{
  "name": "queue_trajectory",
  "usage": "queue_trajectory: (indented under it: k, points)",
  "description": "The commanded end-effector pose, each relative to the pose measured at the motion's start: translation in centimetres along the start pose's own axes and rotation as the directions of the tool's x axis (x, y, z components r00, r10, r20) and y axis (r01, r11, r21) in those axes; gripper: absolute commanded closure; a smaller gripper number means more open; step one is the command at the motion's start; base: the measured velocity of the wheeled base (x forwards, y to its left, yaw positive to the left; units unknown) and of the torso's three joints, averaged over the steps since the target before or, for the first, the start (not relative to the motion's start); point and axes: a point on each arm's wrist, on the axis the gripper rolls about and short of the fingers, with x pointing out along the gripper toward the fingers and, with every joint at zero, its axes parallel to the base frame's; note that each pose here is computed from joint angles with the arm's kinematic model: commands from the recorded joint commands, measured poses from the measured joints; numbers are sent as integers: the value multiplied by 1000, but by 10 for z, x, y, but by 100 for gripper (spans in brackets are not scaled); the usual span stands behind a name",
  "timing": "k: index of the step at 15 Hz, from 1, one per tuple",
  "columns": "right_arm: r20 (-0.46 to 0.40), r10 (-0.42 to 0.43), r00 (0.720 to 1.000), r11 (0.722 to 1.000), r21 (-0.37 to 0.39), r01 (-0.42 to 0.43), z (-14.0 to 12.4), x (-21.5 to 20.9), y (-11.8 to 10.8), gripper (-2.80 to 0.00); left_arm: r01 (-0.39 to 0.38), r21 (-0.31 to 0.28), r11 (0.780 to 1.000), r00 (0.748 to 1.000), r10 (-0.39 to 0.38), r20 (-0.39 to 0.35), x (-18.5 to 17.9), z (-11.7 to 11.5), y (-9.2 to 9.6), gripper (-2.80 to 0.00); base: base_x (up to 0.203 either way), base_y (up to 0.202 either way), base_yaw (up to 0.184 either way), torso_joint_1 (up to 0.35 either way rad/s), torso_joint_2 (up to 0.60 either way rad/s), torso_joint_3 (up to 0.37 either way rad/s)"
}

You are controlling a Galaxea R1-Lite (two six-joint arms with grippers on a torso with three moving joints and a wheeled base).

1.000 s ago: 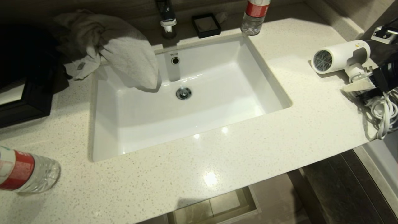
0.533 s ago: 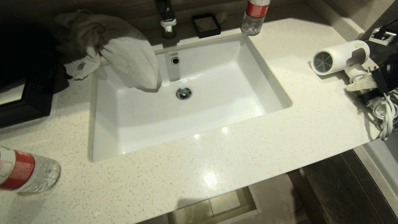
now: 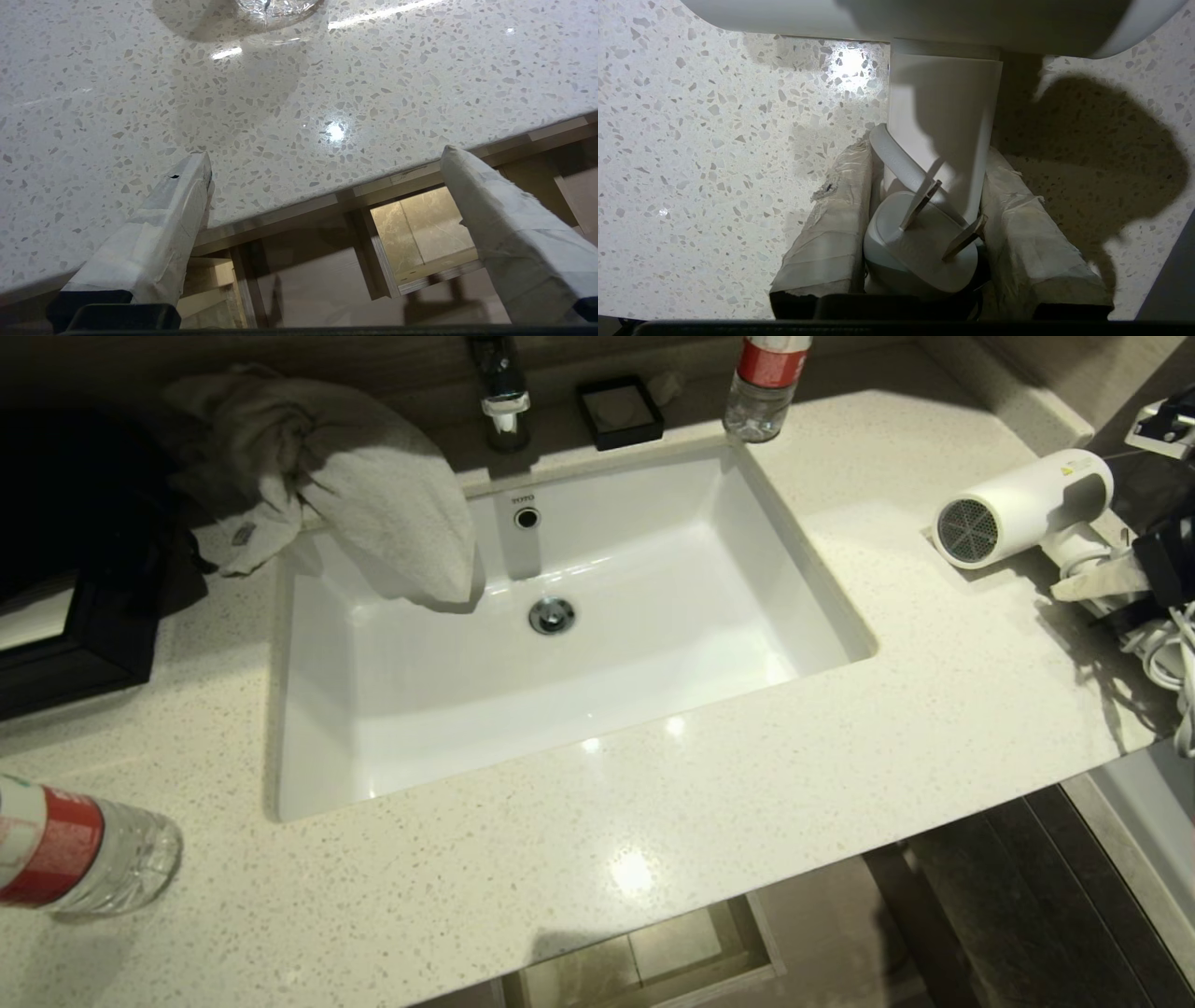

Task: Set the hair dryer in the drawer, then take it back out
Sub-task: Pick up the hairdryer

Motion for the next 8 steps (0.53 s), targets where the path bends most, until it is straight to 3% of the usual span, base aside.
queue_trajectory:
  k: [1,8]
  points:
    - [7,-2,1000,1000,-5,2,1,-5,2,0,0,0,1000,1000,0,0,0,0,0,-280,0,0,0,0,0,0]
    - [40,-31,999,999,-14,31,2,-37,13,0,0,0,1000,1000,0,0,0,0,0,-280,0,0,0,0,0,0]
